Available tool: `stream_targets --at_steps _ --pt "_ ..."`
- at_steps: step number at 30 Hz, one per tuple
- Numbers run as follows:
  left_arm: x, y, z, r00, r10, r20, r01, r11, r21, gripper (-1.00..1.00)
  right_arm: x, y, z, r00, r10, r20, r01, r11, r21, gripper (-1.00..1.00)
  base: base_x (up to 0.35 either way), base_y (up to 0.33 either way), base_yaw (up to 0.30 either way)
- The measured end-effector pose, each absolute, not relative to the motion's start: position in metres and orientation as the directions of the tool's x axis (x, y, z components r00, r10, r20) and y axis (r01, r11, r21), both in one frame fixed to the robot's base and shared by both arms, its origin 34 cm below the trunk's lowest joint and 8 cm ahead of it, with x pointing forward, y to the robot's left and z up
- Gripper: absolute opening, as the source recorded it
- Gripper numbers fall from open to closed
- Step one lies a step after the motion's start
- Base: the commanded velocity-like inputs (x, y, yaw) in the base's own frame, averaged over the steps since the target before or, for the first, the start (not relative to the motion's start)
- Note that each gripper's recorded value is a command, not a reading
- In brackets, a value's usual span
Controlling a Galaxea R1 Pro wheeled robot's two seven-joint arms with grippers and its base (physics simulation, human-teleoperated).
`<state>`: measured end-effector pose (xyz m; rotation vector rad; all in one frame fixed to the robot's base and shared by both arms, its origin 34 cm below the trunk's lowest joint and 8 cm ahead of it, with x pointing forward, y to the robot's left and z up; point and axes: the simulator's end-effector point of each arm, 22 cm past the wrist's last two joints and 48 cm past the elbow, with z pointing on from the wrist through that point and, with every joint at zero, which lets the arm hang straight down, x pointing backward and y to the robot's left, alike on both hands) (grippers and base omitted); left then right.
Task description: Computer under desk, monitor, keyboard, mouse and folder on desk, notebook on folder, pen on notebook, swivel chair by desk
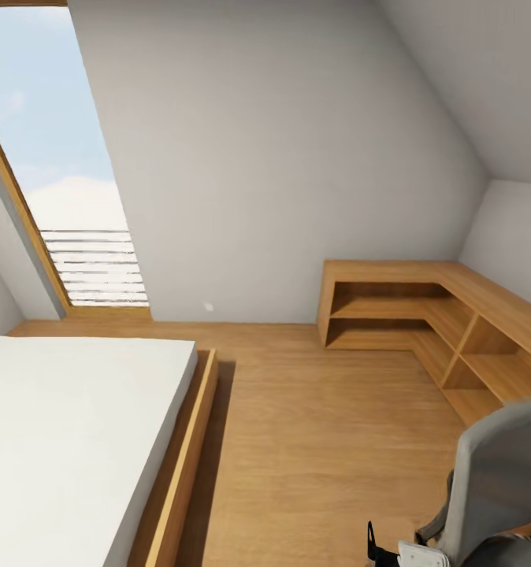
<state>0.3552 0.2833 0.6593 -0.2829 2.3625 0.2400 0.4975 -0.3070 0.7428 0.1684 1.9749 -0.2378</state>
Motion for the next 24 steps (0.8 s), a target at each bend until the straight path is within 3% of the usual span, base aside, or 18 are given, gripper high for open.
stream_targets --at_steps 24 --pt "0.3555 0.2841 0.6595 -0.706 -0.134 -0.695 -0.271 0.958 0.09 1.0 0.4973 -0.3079 0.7423 -0.405 0.008 -0.914 0.226 0.97 -0.091 1.0 0.321 0.0 0.0"
